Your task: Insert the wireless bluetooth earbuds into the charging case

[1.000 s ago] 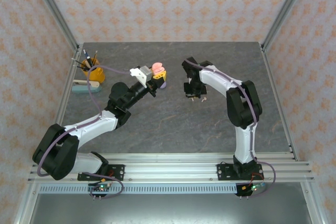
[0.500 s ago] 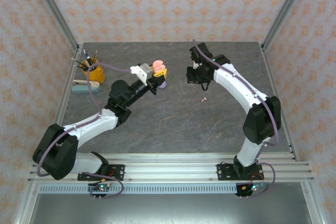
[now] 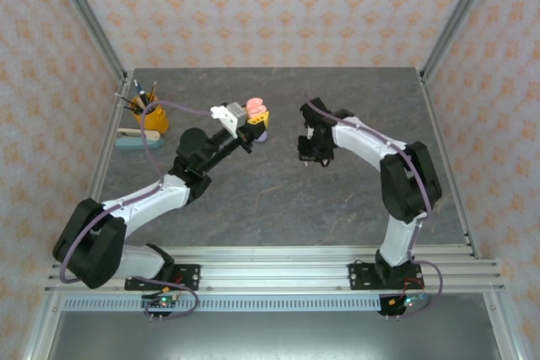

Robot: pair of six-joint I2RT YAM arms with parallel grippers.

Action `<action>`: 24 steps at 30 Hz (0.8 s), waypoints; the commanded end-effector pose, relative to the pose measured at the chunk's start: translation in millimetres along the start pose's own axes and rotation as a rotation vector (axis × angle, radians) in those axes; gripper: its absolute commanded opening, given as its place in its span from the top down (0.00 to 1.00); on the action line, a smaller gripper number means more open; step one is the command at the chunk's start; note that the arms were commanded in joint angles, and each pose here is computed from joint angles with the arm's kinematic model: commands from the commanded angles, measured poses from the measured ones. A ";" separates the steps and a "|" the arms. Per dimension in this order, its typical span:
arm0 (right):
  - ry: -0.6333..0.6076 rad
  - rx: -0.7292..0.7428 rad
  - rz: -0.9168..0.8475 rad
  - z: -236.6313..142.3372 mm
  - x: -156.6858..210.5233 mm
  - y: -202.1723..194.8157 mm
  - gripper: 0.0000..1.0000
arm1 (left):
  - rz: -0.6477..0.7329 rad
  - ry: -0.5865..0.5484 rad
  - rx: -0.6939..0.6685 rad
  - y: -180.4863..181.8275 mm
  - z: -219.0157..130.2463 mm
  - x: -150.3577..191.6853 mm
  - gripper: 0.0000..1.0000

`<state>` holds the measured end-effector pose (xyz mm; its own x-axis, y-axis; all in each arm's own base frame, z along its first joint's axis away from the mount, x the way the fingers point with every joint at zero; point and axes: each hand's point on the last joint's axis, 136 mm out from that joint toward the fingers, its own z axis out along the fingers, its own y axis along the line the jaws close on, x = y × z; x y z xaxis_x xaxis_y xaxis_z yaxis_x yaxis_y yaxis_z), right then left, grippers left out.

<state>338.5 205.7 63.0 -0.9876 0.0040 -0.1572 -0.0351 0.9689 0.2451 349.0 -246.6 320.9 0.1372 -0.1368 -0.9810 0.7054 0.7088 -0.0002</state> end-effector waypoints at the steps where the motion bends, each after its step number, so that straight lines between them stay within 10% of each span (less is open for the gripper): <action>1: 0.027 -0.030 0.022 17.1 7.6 2.0 0.88 | 0.003 -0.029 0.009 0.6 2.6 -15.1 1.00; 13: 0.109 0.022 0.019 40.5 25.5 -12.6 0.85 | 0.002 -0.033 0.009 0.2 1.4 -17.4 1.00; 24: 0.100 0.094 -0.007 29.5 21.1 -22.1 0.61 | 0.002 -0.035 0.007 0.4 0.4 -18.2 1.00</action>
<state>322.2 195.9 23.6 -0.9977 -0.0068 -0.0668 -0.0196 0.9811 0.1925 349.8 -247.0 316.3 0.1202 -0.1278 -0.9845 0.7054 0.7088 -0.0059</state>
